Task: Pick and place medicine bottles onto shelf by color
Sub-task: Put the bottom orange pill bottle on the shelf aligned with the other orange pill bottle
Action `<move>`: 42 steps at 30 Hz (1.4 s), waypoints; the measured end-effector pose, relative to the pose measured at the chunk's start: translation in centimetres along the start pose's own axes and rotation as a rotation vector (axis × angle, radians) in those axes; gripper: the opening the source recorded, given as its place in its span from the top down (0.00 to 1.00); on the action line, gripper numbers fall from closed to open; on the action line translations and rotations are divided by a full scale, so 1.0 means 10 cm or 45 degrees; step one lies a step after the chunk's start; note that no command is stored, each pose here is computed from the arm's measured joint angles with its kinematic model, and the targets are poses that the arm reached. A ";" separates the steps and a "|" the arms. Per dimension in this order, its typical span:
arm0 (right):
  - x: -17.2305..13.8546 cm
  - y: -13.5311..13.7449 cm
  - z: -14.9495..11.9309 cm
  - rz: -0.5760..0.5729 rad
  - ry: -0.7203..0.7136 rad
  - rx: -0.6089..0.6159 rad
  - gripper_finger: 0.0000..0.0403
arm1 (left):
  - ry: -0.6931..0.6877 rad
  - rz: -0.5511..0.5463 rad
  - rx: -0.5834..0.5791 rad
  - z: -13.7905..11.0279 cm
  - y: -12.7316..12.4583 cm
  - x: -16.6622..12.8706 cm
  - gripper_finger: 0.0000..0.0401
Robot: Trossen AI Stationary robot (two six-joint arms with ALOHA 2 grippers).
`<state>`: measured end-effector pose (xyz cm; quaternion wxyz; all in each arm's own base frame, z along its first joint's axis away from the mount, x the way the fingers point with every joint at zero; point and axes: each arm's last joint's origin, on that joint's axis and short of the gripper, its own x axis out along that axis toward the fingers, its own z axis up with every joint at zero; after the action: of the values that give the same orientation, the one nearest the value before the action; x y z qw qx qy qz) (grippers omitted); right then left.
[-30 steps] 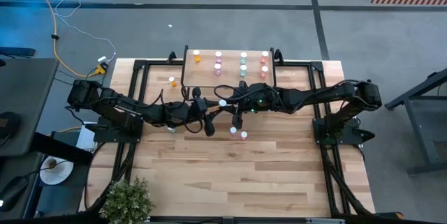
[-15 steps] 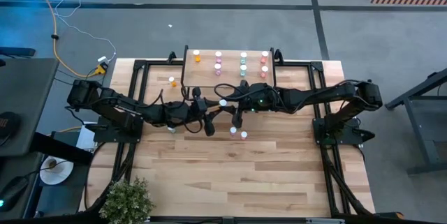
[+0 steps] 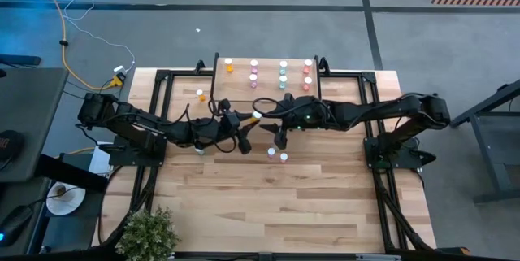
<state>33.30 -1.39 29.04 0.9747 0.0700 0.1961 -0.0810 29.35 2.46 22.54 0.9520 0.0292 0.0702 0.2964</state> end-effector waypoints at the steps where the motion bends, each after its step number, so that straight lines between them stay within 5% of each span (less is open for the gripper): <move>1: -0.02 0.00 0.01 0.001 -0.007 0.000 0.56 | 0.000 0.012 0.000 0.00 0.00 0.00 0.76; 22: -0.53 -0.02 0.24 0.009 -0.097 -0.047 0.56 | -0.250 0.258 -0.209 -0.16 0.38 -0.44 0.76; 42: -0.56 -0.02 0.26 0.010 -0.115 -0.099 0.56 | -0.217 0.376 -0.151 -0.36 1.00 -0.12 0.76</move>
<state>29.15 -1.26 33.57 0.9848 0.0291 0.1548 -0.0725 22.27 10.08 20.10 0.9007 0.0079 -0.0334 0.4331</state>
